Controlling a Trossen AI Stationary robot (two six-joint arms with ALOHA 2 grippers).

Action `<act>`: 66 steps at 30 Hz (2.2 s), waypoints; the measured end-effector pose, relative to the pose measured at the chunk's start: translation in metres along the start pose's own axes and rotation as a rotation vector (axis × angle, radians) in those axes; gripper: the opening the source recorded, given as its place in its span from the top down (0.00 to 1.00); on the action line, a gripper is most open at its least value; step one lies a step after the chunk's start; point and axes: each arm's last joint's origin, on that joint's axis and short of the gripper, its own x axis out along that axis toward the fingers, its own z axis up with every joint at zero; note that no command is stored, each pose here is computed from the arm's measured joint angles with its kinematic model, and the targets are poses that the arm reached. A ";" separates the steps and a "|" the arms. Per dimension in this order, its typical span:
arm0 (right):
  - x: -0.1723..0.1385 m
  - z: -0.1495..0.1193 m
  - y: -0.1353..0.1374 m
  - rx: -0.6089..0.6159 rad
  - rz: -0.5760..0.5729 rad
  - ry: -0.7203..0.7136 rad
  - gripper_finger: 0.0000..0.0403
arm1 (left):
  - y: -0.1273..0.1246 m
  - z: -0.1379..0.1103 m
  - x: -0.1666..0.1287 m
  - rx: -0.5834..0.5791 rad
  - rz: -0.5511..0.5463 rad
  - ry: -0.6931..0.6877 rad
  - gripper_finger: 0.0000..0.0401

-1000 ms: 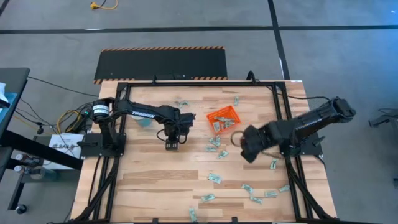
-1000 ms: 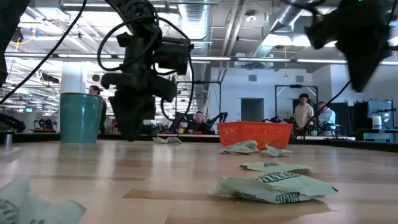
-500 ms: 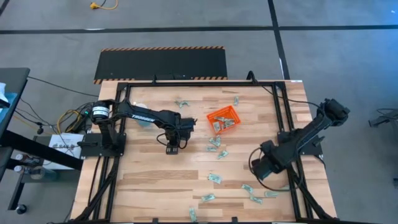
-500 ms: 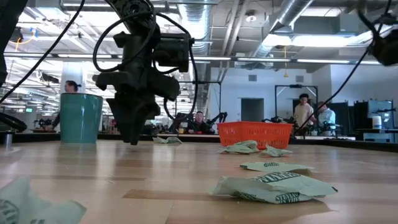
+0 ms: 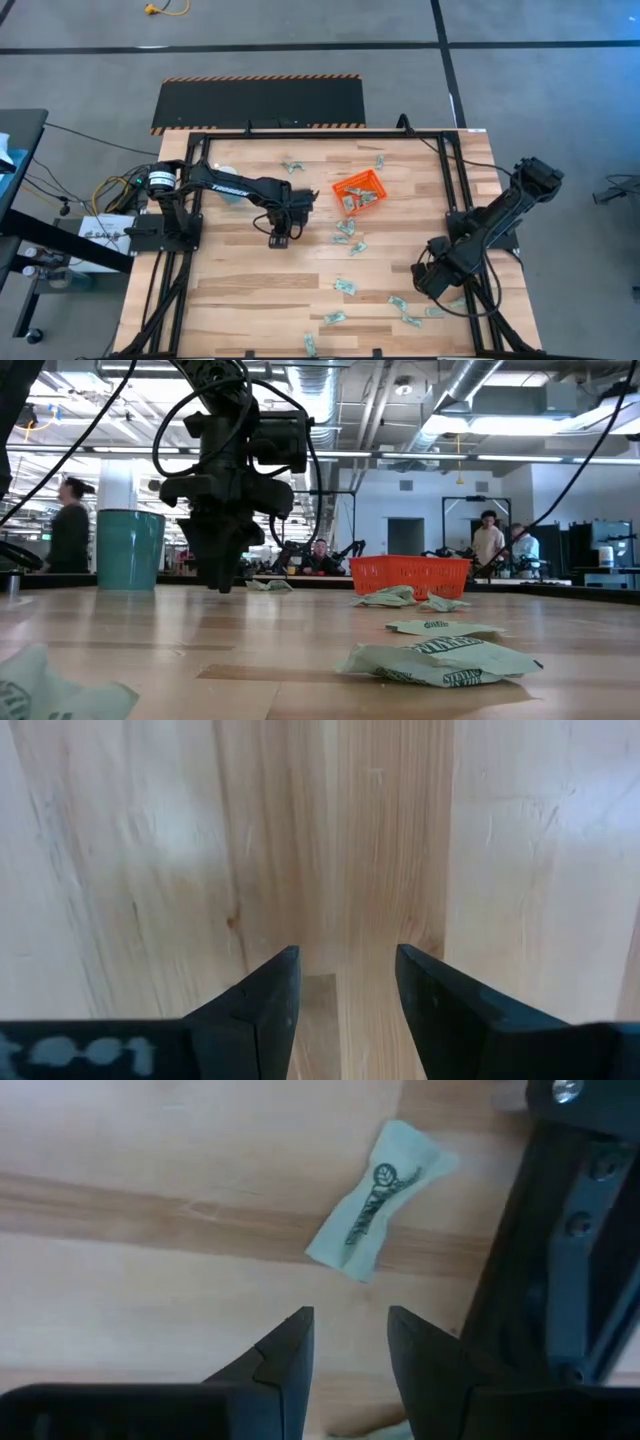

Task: Pick and place Stevia / Truvia into bins
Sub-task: Put the stevia packet into the bin

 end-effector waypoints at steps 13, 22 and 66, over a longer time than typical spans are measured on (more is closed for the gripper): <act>0.026 0.010 -0.008 0.031 0.007 -0.026 0.70 | 0.000 0.001 0.000 -0.020 0.001 -0.005 0.61; 0.027 0.011 -0.009 -0.025 0.038 -0.088 0.74 | 0.000 0.001 0.000 -0.033 0.002 -0.010 0.61; -0.070 0.139 0.089 -0.490 0.332 -0.895 1.00 | 0.003 0.011 -0.001 -0.036 0.069 -0.109 0.61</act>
